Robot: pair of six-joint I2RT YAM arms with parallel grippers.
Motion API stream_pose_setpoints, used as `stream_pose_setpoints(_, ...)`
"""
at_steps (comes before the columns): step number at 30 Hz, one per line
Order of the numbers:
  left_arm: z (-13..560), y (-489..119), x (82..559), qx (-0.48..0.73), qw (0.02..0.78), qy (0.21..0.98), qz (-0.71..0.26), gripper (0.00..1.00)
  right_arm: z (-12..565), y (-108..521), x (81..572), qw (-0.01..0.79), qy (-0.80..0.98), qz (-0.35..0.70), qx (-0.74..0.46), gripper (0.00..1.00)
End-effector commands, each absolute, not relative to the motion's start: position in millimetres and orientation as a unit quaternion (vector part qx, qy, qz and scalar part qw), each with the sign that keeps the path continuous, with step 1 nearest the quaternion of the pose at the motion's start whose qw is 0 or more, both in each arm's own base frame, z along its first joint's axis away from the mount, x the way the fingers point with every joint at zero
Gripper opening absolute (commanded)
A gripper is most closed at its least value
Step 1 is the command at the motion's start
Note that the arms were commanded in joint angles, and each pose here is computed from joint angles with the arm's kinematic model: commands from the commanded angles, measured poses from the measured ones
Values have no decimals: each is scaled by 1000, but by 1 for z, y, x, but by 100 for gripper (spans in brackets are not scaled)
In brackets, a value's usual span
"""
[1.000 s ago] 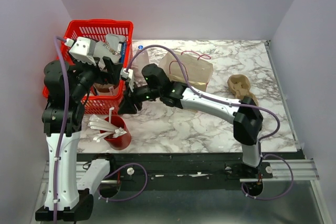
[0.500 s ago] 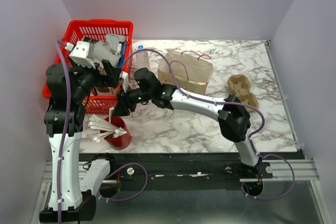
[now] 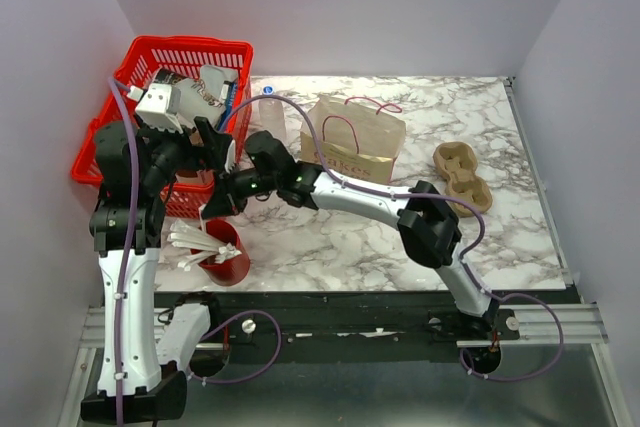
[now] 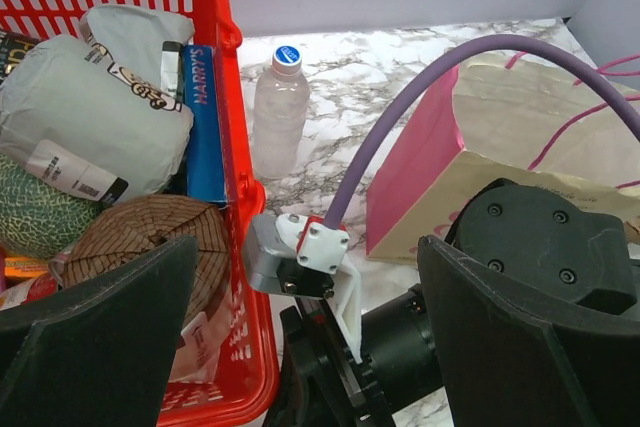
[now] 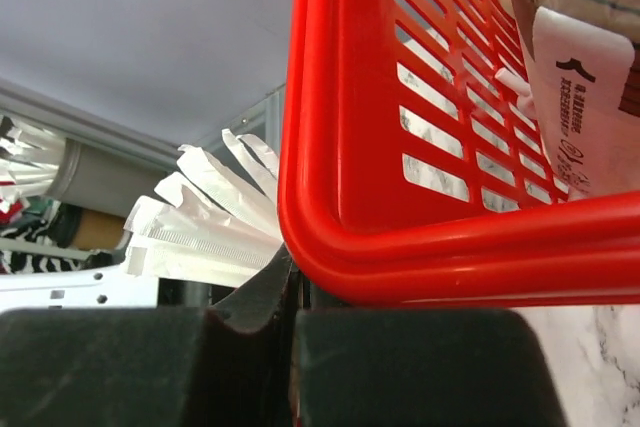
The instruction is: Pack the takeout coffee
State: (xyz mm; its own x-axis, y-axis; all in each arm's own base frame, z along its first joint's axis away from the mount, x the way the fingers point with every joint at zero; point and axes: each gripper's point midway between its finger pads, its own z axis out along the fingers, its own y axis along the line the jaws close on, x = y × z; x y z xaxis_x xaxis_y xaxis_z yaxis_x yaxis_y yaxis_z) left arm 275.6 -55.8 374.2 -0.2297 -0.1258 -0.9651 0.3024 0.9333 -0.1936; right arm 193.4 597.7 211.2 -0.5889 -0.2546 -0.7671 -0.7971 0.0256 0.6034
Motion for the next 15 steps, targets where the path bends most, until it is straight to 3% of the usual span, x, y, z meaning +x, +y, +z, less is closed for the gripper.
stream_pose_setpoints(1, 373, -58, 275, 53, 616, 762, -191, 98, 233, 610, 214, 285, 653, 595, -373, 0)
stream_pose_setpoints(6, 374, -56, 275, 62, 616, 764, -182, 97, 252, 578, 210, 294, 637, 591, -398, 1)
stream_pose_setpoints(11, 375, -53, 277, 99, 619, 763, -157, 97, 309, 523, 187, 375, 563, 580, -455, 0)
stream_pose_setpoints(15, 371, -57, 277, 118, 613, 765, -160, 96, 327, 498, 170, 396, 528, 576, -482, 1)
